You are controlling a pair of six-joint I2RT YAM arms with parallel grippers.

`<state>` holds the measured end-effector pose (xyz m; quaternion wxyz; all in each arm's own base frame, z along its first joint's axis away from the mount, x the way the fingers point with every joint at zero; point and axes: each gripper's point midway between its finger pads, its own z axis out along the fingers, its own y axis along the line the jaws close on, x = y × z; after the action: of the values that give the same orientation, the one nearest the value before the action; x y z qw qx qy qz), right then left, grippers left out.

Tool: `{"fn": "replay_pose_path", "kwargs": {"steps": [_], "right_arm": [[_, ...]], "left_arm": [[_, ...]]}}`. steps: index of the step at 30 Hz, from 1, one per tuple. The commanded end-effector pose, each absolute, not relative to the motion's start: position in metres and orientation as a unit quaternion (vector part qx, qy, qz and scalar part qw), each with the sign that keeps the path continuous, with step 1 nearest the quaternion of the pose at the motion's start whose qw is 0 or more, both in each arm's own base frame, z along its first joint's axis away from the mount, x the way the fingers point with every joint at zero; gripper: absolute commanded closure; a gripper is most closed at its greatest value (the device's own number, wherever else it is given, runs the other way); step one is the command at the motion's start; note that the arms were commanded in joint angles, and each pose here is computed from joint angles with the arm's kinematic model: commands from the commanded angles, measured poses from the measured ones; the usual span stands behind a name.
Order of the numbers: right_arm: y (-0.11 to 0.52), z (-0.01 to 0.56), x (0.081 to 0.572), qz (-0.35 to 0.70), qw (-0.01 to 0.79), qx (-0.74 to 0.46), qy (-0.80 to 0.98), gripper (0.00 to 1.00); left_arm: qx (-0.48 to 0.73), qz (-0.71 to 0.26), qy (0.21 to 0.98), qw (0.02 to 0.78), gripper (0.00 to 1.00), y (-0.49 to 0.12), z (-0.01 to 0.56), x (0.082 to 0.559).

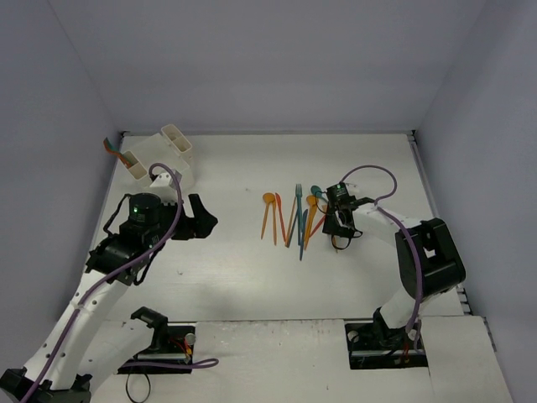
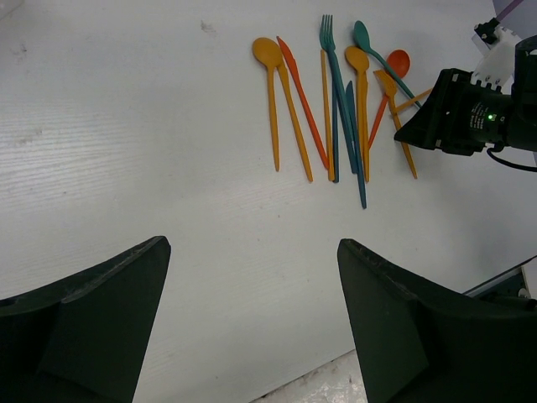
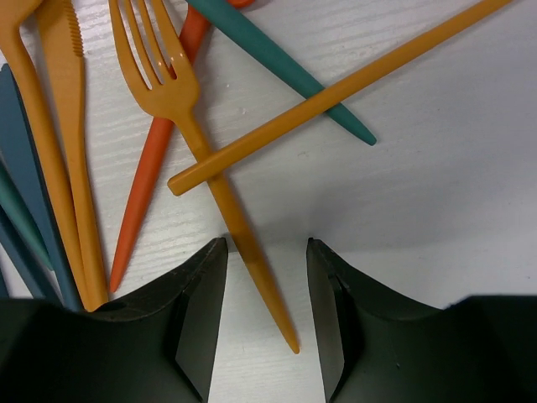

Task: Sort the eating utensils into containers

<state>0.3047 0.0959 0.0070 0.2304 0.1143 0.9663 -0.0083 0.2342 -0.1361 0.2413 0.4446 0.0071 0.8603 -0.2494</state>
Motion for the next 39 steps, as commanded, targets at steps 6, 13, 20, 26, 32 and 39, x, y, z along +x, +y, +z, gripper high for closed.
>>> {"fn": "replay_pose_path", "kwargs": {"steps": [6,13,20,26,32,39], "right_arm": [[0.092,0.009,0.312,-0.019,0.239,0.101,0.966,0.64],[0.110,0.003,0.307,0.017,0.226,0.077,0.971,0.88],[0.131,0.012,0.309,0.037,0.239,0.045,0.969,1.00],[0.162,0.058,0.318,0.065,0.302,0.000,0.951,1.00],[0.211,0.134,0.318,0.130,0.387,-0.070,0.910,1.00],[0.266,0.225,0.292,0.247,0.467,-0.165,0.833,1.00]], "left_arm": [[0.004,-0.271,0.842,0.467,0.22,-0.139,0.260,0.232],[0.000,-0.275,0.840,0.467,0.21,-0.140,0.262,0.231],[-0.001,-0.280,0.839,0.466,0.22,-0.142,0.265,0.232],[0.003,-0.290,0.832,0.473,0.21,-0.145,0.277,0.232],[0.014,-0.322,0.823,0.467,0.21,-0.160,0.297,0.233],[0.034,-0.387,0.782,0.487,0.21,-0.192,0.344,0.239]]}}
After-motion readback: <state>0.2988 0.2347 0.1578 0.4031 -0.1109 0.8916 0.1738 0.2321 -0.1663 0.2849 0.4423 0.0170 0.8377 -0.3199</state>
